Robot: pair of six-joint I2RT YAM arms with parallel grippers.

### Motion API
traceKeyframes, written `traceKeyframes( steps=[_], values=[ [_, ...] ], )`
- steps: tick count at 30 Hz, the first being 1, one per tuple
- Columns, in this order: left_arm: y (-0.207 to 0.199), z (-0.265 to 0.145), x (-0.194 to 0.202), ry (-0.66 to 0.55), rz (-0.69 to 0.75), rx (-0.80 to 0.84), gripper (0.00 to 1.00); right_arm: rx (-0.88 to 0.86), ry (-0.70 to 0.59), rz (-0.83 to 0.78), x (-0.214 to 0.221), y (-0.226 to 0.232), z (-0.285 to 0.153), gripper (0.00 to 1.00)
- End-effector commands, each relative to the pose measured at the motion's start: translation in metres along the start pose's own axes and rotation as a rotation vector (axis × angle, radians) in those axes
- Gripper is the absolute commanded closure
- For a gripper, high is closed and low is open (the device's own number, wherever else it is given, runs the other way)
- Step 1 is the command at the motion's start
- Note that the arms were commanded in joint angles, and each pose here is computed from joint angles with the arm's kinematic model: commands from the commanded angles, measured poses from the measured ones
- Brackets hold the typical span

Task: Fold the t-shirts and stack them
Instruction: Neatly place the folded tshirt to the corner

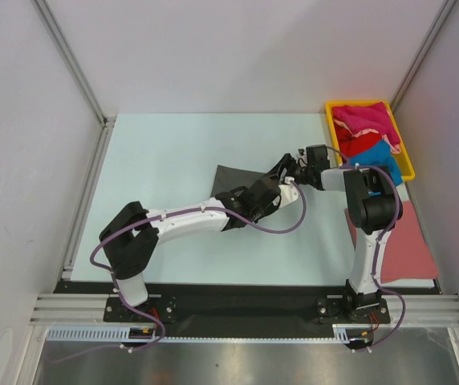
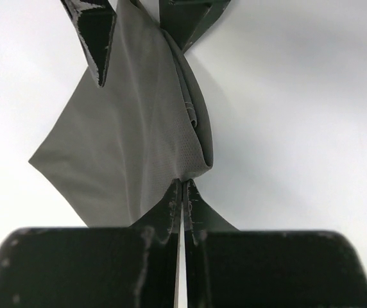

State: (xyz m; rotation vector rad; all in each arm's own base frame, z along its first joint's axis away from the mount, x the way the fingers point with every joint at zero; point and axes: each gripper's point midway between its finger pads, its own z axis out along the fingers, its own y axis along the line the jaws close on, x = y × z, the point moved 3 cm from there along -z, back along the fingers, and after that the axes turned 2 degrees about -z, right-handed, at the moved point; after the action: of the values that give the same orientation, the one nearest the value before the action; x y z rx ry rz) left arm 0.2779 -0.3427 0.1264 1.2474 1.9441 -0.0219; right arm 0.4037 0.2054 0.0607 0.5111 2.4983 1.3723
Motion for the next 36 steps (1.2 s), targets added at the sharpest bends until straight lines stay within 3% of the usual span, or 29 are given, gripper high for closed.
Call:
traceKeyframes(
  steps=[1, 10, 14, 17, 18, 19, 21, 23, 24, 27, 31, 36],
  values=[
    [0.02, -0.027, -0.039, -0.122, -0.039, -0.019, 1.0, 0.059, -0.051, 0.035, -0.009, -0.015, 0.011, 0.27],
    [0.015, -0.025, -0.032, -0.115, -0.05, -0.005, 1.0, 0.032, -0.07, 0.078, -0.013, -0.009, 0.024, 0.41],
    [0.012, -0.025, -0.031, -0.112, -0.054, 0.005, 1.0, 0.047, -0.068, 0.072, -0.015, -0.013, 0.027, 0.52],
    [0.01, -0.026, -0.026, -0.11, -0.054, 0.01, 1.0, 0.05, -0.08, 0.041, -0.019, -0.015, 0.03, 0.73],
    [0.009, -0.026, -0.025, -0.108, -0.057, 0.01, 1.0, 0.06, -0.09, 0.014, -0.021, -0.016, 0.03, 0.91],
    [0.008, -0.026, -0.024, -0.109, -0.06, 0.012, 1.0, 0.08, -0.088, 0.007, -0.021, -0.018, 0.03, 0.99],
    [0.004, -0.027, -0.02, -0.092, -0.09, 0.026, 0.82, 0.126, -0.122, -0.041, -0.023, -0.017, 0.024, 1.0],
    [-0.002, -0.032, -0.013, -0.087, -0.122, 0.066, 0.52, 0.168, -0.157, -0.073, -0.023, -0.014, 0.015, 1.0],
    [0.003, -0.045, -0.019, -0.129, -0.178, 0.064, 0.46, 0.211, -0.201, -0.086, -0.023, -0.012, 0.005, 1.0],
    [0.007, -0.065, -0.015, -0.16, -0.313, 0.091, 0.41, 0.272, -0.293, -0.142, -0.02, 0.001, -0.021, 1.0],
    [0.025, -0.122, -0.022, -0.281, -0.461, 0.079, 0.42, 0.414, -0.352, -0.13, 0.008, -0.023, -0.056, 1.0],
    [0.022, -0.162, -0.002, -0.328, -0.563, 0.139, 0.43, 0.584, -0.444, -0.109, 0.046, -0.043, -0.107, 1.0]
  ],
)
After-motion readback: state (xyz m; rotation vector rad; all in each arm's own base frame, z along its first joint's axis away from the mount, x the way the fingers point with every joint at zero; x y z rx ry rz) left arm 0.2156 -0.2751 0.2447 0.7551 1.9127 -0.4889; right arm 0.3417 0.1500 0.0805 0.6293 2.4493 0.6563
